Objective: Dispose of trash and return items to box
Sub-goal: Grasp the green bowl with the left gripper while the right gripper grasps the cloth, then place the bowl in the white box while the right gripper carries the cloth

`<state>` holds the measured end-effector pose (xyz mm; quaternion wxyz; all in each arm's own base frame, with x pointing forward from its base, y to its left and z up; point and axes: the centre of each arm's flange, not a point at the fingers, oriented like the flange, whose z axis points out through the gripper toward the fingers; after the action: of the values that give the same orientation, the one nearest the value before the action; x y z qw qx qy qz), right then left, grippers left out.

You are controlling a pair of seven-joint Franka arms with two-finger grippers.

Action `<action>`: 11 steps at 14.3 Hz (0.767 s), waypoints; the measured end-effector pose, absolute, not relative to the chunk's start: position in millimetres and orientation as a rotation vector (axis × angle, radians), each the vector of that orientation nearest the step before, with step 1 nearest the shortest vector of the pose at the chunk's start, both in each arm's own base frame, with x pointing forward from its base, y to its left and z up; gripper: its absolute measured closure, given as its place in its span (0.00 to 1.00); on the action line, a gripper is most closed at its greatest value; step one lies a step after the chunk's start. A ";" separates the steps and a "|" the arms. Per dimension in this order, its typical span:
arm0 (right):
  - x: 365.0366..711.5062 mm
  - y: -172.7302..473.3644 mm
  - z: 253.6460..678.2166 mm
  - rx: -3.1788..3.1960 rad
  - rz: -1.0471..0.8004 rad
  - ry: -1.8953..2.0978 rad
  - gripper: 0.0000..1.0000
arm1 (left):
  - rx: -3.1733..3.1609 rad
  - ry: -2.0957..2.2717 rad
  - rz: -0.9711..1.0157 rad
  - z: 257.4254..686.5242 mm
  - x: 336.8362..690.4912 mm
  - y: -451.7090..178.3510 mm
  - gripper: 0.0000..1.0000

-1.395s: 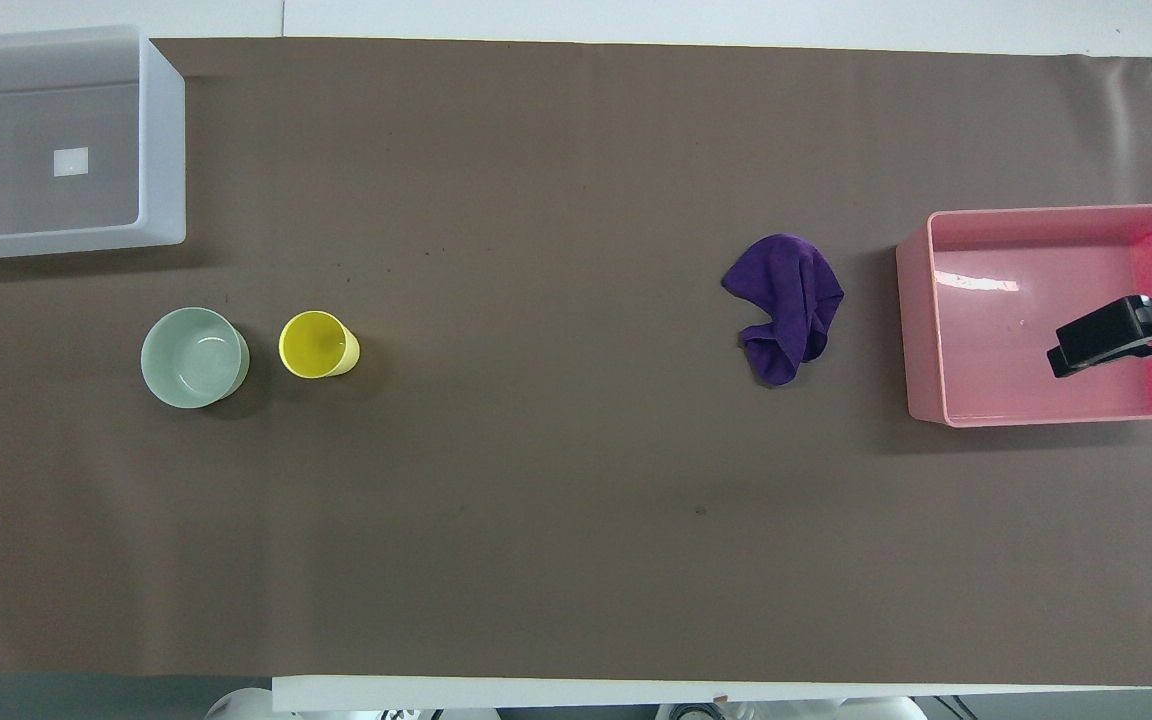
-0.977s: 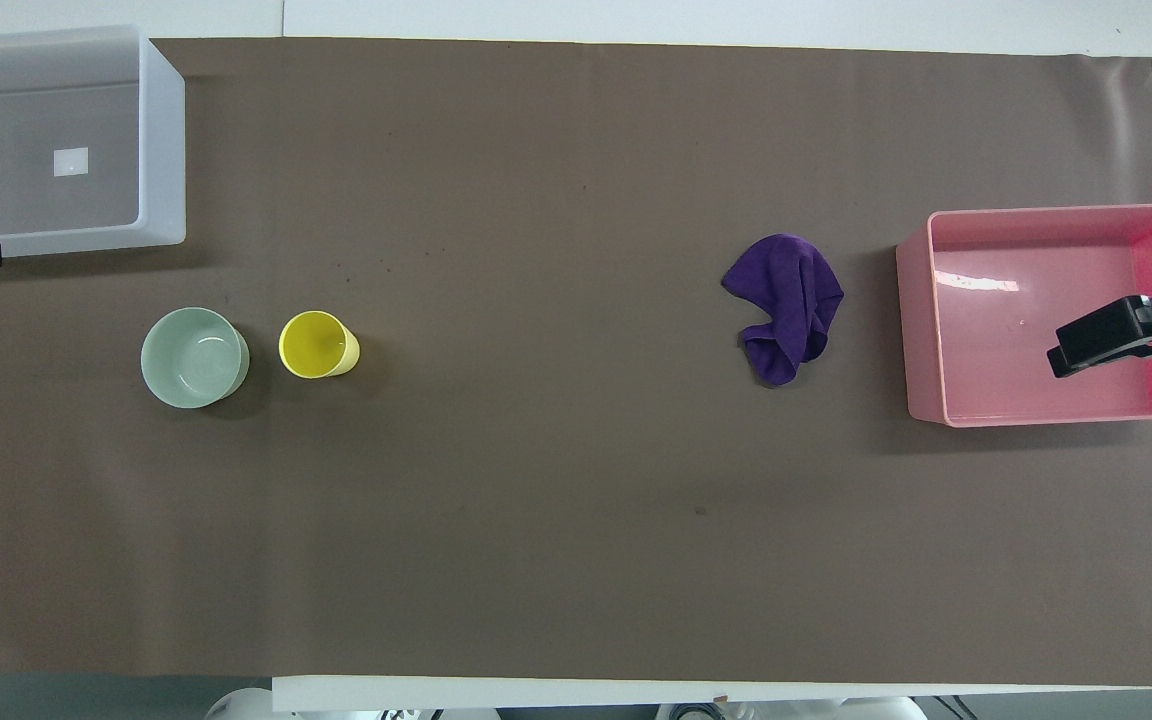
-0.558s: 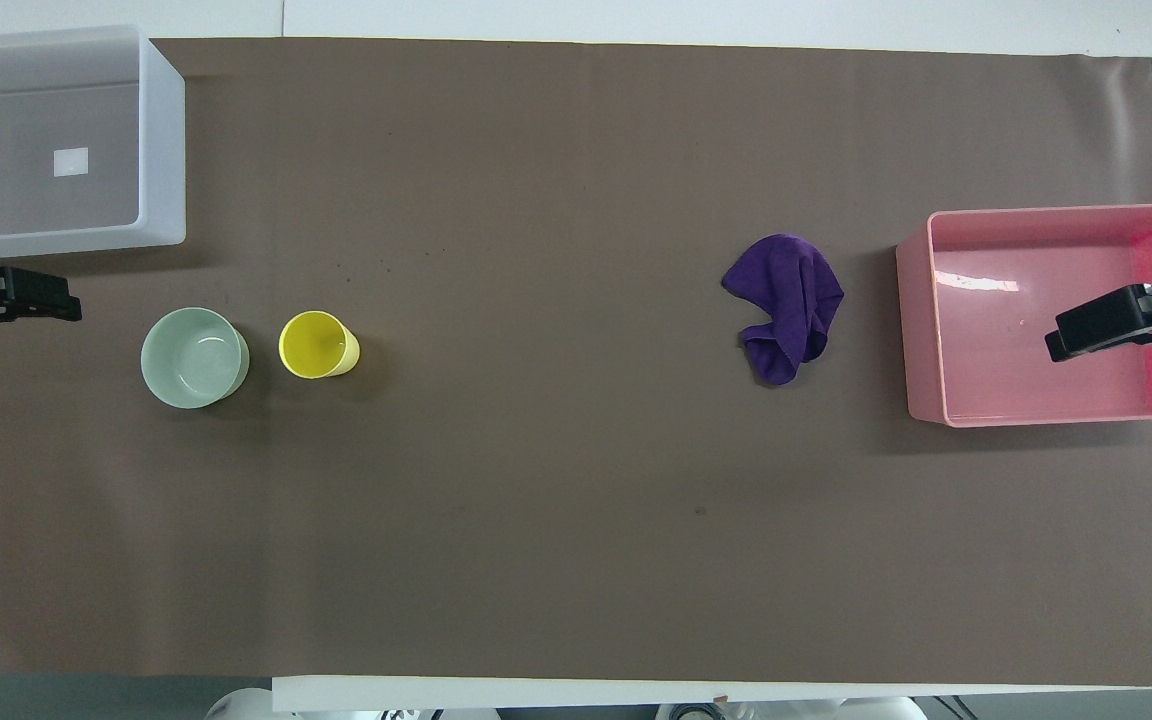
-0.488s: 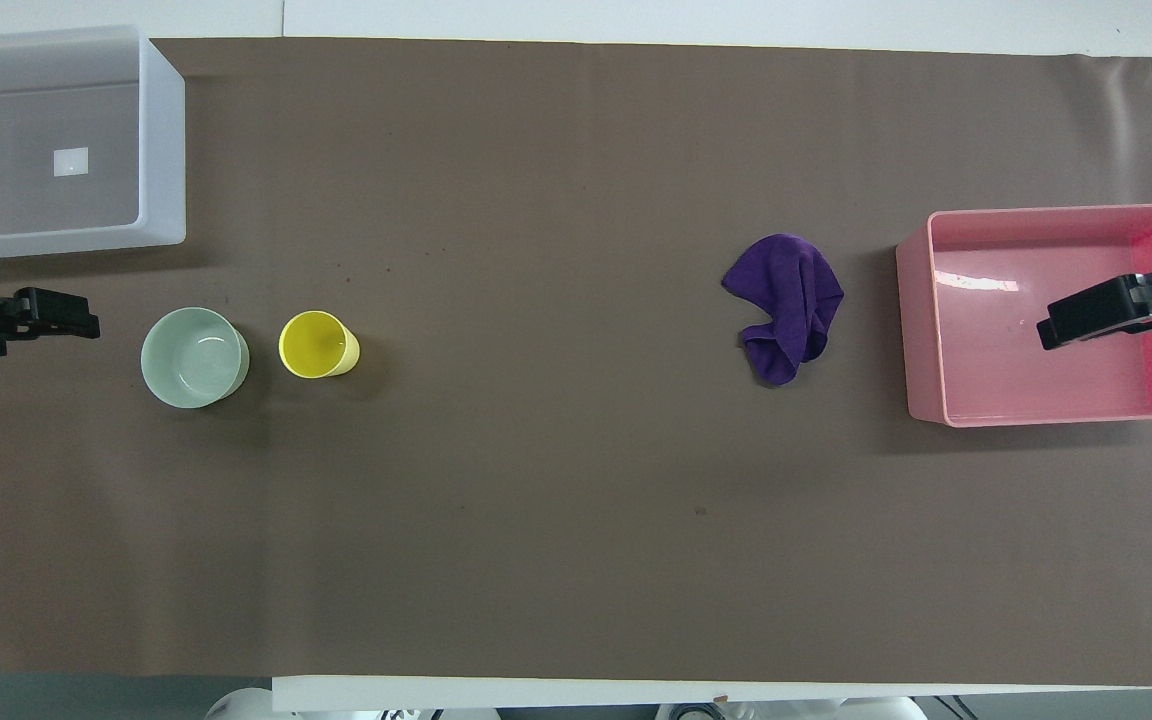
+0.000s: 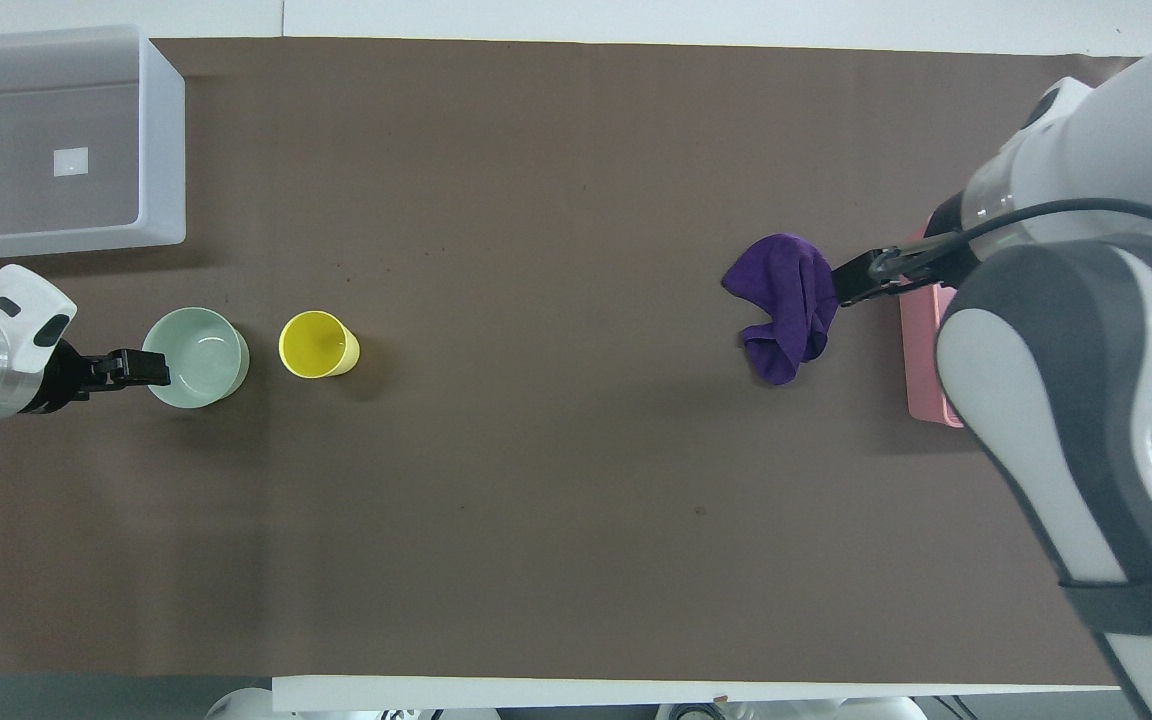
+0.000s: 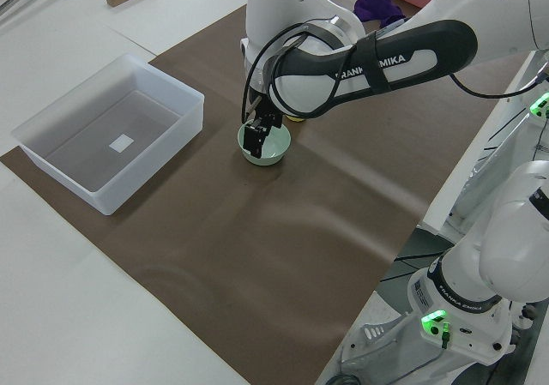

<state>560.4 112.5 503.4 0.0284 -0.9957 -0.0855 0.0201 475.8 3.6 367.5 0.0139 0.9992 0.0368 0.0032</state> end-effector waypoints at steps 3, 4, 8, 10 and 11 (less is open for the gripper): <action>564.9 117.5 436.1 -3.080 0.059 -0.262 0.00 | 3.116 0.117 0.020 342.9 481.2 3.6 0.04; 566.2 118.4 417.4 -3.083 0.051 -0.260 0.00 | 3.116 0.117 0.038 338.3 483.6 3.6 0.12; 566.0 116.8 342.8 -3.094 0.014 -0.246 0.03 | 3.117 0.123 0.058 331.3 486.9 3.8 0.44; 567.1 116.3 315.8 -3.099 0.000 -0.242 0.08 | 3.116 0.139 0.058 331.3 487.0 2.8 0.69; 567.6 116.2 305.6 -3.101 0.000 -0.241 0.19 | 3.116 0.135 0.057 331.4 487.0 -0.2 0.78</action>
<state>567.6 116.2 305.6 0.0154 -0.9969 -0.0775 0.0001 487.0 -0.2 331.4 0.0110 0.9988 0.0434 0.0184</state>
